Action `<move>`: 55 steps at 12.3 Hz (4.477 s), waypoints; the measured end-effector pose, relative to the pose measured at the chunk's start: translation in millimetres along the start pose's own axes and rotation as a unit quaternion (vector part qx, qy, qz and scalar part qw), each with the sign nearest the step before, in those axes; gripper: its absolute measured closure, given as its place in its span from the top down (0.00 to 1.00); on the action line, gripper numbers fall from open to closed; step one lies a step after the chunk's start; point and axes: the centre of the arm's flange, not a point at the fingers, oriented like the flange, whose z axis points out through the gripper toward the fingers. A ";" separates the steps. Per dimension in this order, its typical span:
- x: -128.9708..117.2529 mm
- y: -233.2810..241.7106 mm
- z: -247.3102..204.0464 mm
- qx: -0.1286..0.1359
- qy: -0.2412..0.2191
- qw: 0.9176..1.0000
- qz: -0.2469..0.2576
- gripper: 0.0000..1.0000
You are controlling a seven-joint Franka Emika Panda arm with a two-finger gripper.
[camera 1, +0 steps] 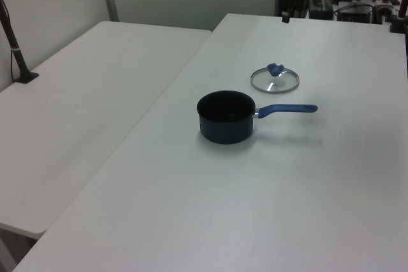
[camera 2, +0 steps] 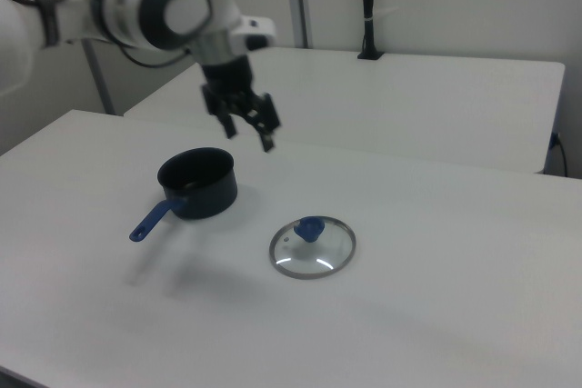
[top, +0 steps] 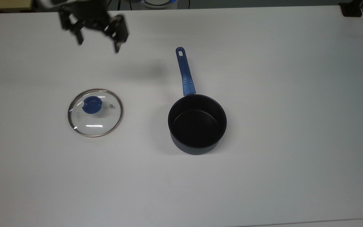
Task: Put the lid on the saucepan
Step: 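Move the gripper over the glass lid and lower toward its blue knob, then close the gripper on the blue knob of the glass lid, then lift the glass lid and carry it toward the black saucepan, then lower the lid onto the saucepan rim and open the gripper, then raise the open gripper away from the lid knob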
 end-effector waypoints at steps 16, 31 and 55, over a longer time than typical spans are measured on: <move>53.7 27.1 222.6 -0.042 -0.043 0.998 0.001 0.74; 52.6 -156.5 71.2 -0.036 0.015 0.999 -0.026 0.63; 20.7 -263.2 49.0 -0.031 0.085 0.996 -0.021 1.00</move>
